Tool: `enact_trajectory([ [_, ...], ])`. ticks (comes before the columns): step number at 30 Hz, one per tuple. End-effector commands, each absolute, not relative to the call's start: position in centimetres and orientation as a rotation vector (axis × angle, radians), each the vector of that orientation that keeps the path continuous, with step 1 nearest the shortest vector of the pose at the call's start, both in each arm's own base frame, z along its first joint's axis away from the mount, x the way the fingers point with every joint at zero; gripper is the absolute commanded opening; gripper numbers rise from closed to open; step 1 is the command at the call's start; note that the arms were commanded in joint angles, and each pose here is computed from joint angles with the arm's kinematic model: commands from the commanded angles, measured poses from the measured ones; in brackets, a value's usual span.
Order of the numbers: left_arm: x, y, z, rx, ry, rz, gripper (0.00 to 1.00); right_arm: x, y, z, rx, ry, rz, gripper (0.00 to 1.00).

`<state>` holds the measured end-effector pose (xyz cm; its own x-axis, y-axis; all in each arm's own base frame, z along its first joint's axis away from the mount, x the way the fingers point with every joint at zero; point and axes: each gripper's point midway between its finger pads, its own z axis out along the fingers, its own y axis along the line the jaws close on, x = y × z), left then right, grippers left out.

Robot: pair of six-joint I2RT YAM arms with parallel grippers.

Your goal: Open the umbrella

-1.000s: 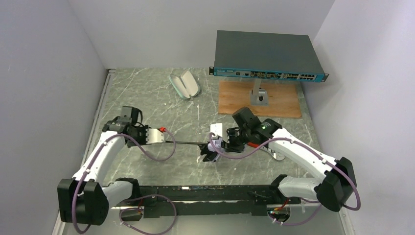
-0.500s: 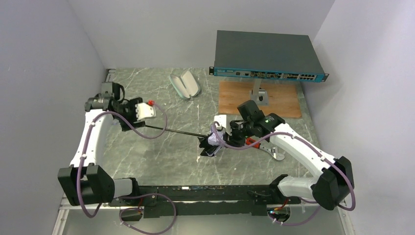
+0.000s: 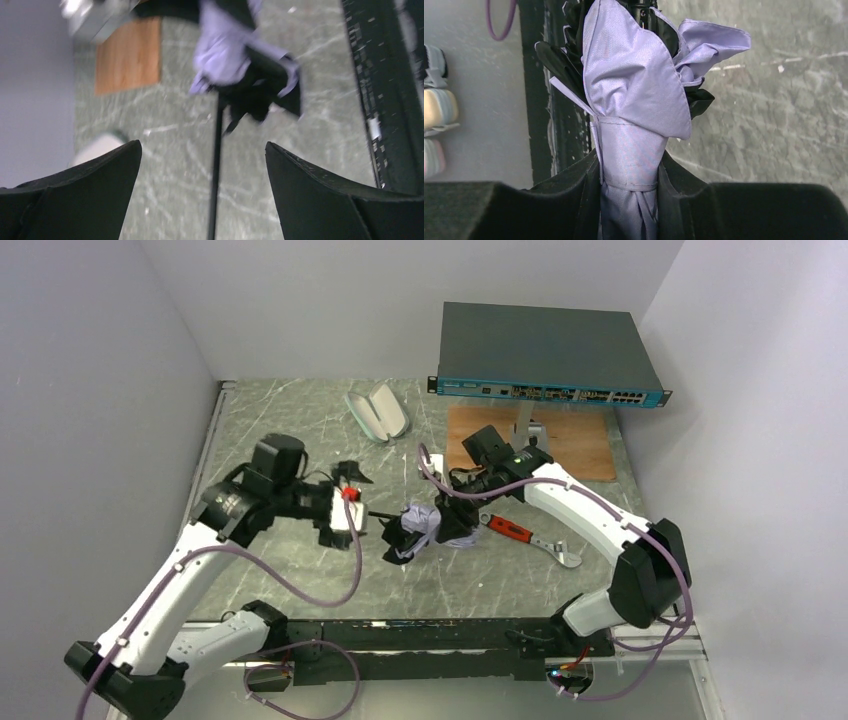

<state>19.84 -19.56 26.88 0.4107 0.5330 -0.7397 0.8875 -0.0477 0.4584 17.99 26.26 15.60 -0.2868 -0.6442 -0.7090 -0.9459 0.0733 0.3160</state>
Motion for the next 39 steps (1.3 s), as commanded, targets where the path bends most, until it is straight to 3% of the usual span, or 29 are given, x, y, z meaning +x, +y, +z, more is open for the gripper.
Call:
enact_trajectory([
  [1, 18.5, -23.5, 26.6, 1.703, 1.177, -0.536, 1.00, 18.2, 29.3, 20.2, -1.546, 1.819, 1.238, 0.00],
  [5, 17.5, -25.8, 25.6, 1.691, 1.270, -0.650, 1.00, 18.6, 30.4, 21.1, -1.548, 1.787, 1.233, 0.00],
  [11, 19.1, -27.5, 23.8, 1.669, 1.325, -0.535, 0.99, 18.4, 31.1, 22.0, -1.539, 1.777, 1.258, 0.00],
  [14, 20.0, -27.3, 21.7, 1.703, 1.396, -0.453, 0.86, 18.2, 30.8, 22.2, -1.588, 1.733, 1.239, 0.03],
  [16, 20.3, -26.9, 20.7, 1.711, 1.430, -0.421, 0.72, 17.9, 30.5, 22.4, -1.636, 1.687, 1.227, 0.06],
  [19, 19.5, -26.5, 20.0, 1.754, 1.426, -0.443, 0.31, 17.5, 29.9, 22.4, -1.677, 1.655, 1.207, 0.14],
  [21, 19.0, -26.2, 19.7, 1.770, 1.440, -0.462, 0.08, 17.1, 29.1, 22.4, -1.699, 1.646, 1.197, 0.29],
  [22, 18.9, -26.0, 19.6, 1.762, 1.457, -0.471, 0.00, 16.9, 28.8, 22.3, -1.705, 1.647, 1.194, 0.46],
  [23, 19.0, -25.7, 19.7, 1.750, 1.473, -0.494, 0.00, 16.7, 28.3, 22.3, -1.712, 1.651, 1.181, 0.63],
  [25, 19.0, -25.2, 20.4, 1.715, 1.494, -0.566, 0.00, 16.4, 27.4, 21.7, -1.728, 1.672, 1.156, 0.77],
  [32, 18.2, -25.3, 21.9, 1.725, 1.445, -0.733, 0.00, 17.1, 26.6, 19.8, -1.681, 1.678, 1.067, 0.84],
  [36, 17.6, -25.8, 22.4, 1.749, 1.429, -0.810, 0.00, 18.4, 27.8, 20.3, -1.607, 1.670, 1.035, 0.95],
  [39, 18.1, -26.0, 23.0, 1.718, 1.436, -0.830, 0.00, 17.9, 28.1, 20.3, -1.624, 1.635, 1.025, 0.94],
])
